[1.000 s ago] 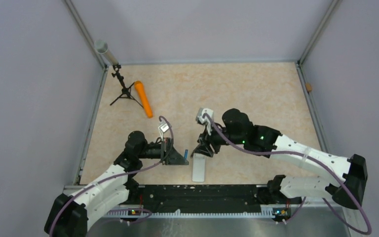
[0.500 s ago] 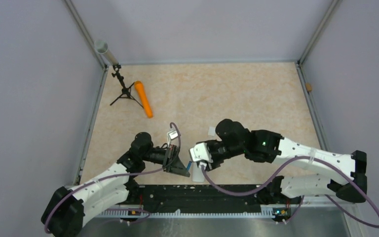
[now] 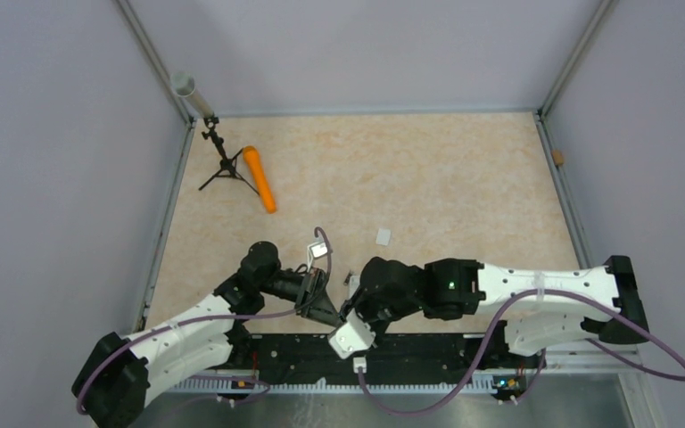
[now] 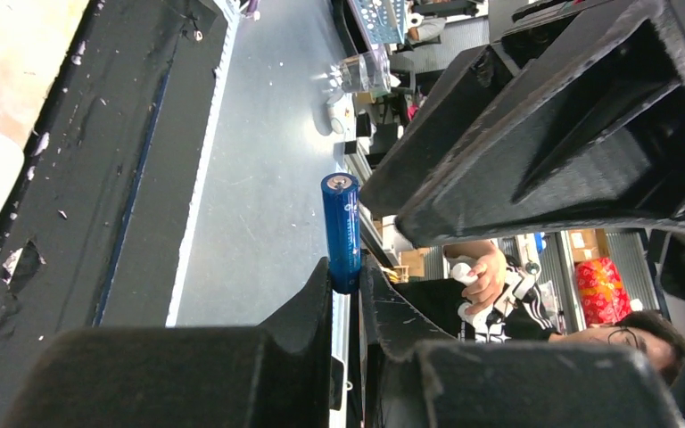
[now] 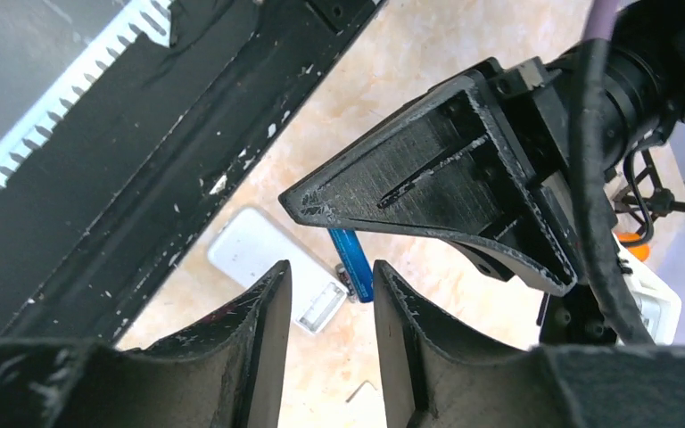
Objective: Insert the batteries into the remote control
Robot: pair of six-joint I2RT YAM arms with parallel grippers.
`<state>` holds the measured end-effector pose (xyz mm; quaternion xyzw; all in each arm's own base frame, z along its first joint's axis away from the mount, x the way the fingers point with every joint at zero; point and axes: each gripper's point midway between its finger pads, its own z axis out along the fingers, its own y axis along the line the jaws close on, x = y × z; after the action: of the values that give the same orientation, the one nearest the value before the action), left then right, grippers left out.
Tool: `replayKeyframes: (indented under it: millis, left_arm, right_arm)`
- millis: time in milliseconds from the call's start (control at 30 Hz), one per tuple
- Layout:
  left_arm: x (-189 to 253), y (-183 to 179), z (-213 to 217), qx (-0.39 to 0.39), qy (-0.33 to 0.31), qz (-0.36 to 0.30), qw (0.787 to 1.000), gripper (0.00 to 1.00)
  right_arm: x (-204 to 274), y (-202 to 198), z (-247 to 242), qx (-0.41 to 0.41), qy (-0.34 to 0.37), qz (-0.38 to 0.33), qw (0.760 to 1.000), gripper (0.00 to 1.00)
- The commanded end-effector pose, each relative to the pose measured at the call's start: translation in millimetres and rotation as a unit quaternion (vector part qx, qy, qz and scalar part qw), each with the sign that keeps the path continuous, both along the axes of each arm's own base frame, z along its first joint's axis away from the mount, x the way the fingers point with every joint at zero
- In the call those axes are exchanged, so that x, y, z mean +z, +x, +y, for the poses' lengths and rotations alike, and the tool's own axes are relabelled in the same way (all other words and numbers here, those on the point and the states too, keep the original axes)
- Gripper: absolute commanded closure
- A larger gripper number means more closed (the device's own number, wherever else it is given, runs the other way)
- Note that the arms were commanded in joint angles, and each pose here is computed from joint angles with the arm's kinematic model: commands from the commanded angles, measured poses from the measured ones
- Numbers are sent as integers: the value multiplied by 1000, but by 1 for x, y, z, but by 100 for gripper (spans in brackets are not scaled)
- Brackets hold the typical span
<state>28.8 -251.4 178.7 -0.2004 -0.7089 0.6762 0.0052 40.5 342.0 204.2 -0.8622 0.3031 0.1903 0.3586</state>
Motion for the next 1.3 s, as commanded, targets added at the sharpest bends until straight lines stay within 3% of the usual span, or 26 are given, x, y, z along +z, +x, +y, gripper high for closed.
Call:
replayKeyframes:
  millis: [0, 833, 1000, 1167, 1267]
  left_arm:
    - [18, -4, -2, -19, -26, -29, 999, 100]
    - [18, -13, -4, -37, -31, -35, 998, 100]
    - [18, -13, -4, -37, -32, -35, 998, 100]
    - [18, -15, -4, -38, -33, -36, 998, 100]
    - [18, -15, -4, -38, -33, -37, 998, 100]
  right_arm:
    - [15, 5, 12, 12, 14, -62, 998, 63]
    - [-7, 8, 13, 13, -13, -98, 995, 75]
    - [-8, 6, 13, 15, -14, -96, 995, 84]
    - [-11, 5, 13, 17, -18, -96, 995, 86]
    - [-12, 5, 13, 17, -22, -95, 995, 98]
